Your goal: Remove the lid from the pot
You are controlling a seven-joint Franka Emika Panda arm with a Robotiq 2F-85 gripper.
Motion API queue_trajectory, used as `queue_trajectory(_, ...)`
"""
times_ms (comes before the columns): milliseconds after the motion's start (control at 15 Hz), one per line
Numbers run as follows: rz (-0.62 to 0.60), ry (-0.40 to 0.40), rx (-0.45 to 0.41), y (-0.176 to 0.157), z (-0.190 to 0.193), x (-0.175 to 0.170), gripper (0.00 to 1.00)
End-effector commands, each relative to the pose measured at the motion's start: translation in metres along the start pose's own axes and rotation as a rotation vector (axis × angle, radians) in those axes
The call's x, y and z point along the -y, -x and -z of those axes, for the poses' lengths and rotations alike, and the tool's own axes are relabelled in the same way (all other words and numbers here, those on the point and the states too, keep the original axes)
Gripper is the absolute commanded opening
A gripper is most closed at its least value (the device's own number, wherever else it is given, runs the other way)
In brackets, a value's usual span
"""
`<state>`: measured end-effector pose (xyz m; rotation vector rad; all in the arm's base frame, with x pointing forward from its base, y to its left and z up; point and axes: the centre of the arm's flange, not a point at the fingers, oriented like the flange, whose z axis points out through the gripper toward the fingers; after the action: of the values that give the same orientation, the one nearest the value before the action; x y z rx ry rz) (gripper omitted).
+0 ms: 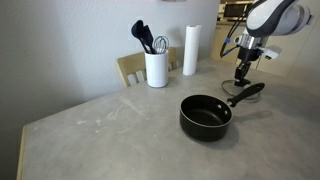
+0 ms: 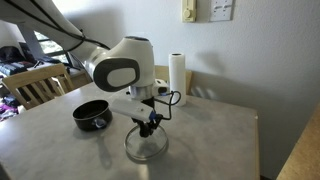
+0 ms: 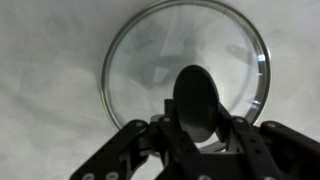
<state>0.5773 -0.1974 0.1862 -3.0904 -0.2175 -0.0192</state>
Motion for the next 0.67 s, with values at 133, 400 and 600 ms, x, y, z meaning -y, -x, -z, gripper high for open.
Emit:
queue_trajectory(133,-0.011,0.03,-0.026,-0.0047,-0.0118,-0.0057,0.14)
queue_trajectory(400,-0.011,0.044,-0.026,-0.0055,-0.0131,-0.0062,0.38)
queue_trajectory(600,-0.008,0.052,-0.022,-0.0046,-0.0116,-0.0073,0.71)
